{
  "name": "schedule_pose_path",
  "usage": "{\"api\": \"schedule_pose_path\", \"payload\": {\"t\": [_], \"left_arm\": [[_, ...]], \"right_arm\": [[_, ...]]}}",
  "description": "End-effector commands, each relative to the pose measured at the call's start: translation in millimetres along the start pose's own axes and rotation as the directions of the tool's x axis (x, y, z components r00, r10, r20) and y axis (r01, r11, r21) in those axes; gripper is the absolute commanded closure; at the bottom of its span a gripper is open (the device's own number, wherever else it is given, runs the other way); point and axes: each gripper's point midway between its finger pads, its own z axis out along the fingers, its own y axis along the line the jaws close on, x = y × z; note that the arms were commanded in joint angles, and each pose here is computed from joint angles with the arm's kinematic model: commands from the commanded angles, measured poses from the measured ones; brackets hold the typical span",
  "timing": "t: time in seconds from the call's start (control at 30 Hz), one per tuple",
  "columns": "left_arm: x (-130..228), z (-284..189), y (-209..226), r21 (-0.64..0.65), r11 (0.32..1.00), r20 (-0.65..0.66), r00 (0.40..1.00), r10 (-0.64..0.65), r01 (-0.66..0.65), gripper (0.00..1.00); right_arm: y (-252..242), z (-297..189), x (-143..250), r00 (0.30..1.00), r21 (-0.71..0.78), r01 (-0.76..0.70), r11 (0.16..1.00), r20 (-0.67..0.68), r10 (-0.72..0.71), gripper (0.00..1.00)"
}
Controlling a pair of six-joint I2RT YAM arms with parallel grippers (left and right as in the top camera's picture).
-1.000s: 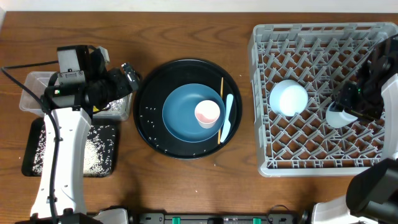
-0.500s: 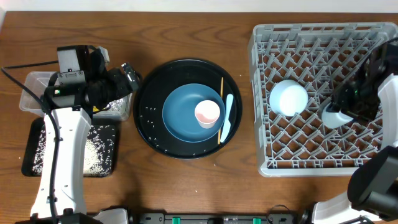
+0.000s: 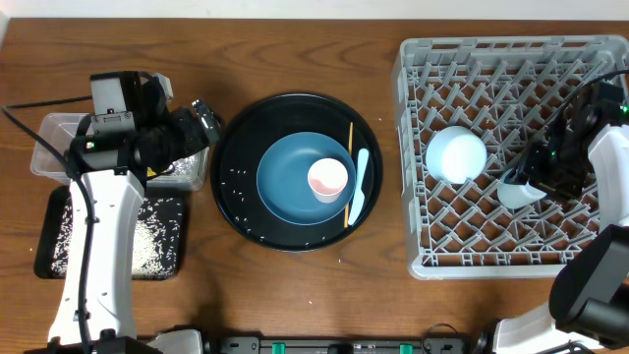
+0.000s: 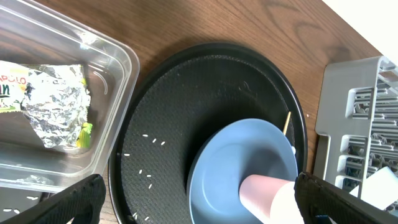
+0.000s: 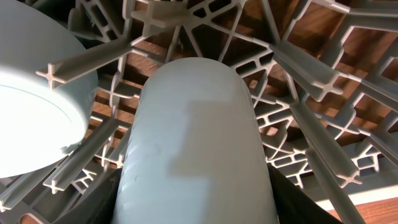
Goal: Sort waste into correct bins and load items into the dishwasher rack
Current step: 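Release the cup in the rack and raise the right gripper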
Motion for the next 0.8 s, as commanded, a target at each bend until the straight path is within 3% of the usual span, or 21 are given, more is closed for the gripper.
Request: {"api": "schedule_pose_path", "payload": {"t": [0.0,0.1,0.13,0.2,0.33,0.5,0.77], "left_arm": [[-1,1,4,-0.015,1.000,0.001,1.000,0.002,-0.002,0.02],[-1,1,4,-0.015,1.000,0.001,1.000,0.002,-0.002,0.02],[-1,1,4,-0.015,1.000,0.001,1.000,0.002,-0.002,0.02],[-1,1,4,-0.015,1.000,0.001,1.000,0.002,-0.002,0.02],[-1,1,4,-0.015,1.000,0.001,1.000,0.002,-0.002,0.02],[-1,1,4,-0.015,1.000,0.001,1.000,0.002,-0.002,0.02],[-1,1,4,-0.015,1.000,0.001,1.000,0.002,-0.002,0.02]], "right_arm": [[0,3,0,1.000,-0.008,0.011,1.000,-0.009,-0.011,0.73],[-1,3,1,1.000,-0.008,0.011,1.000,-0.009,-0.011,0.69],[-1,3,1,1.000,-0.007,0.011,1.000,-0.009,-0.011,0.63],[-1,3,1,1.000,-0.008,0.010,1.000,-0.010,-0.010,0.40],[-1,3,1,1.000,-0.008,0.010,1.000,-0.012,-0.010,0.24],[-1,3,1,1.000,-0.009,0.010,1.000,-0.010,-0.010,0.17],[13,-37,-3,1.000,-0.063,0.018,0.998,0.007,-0.017,0.19]]}}
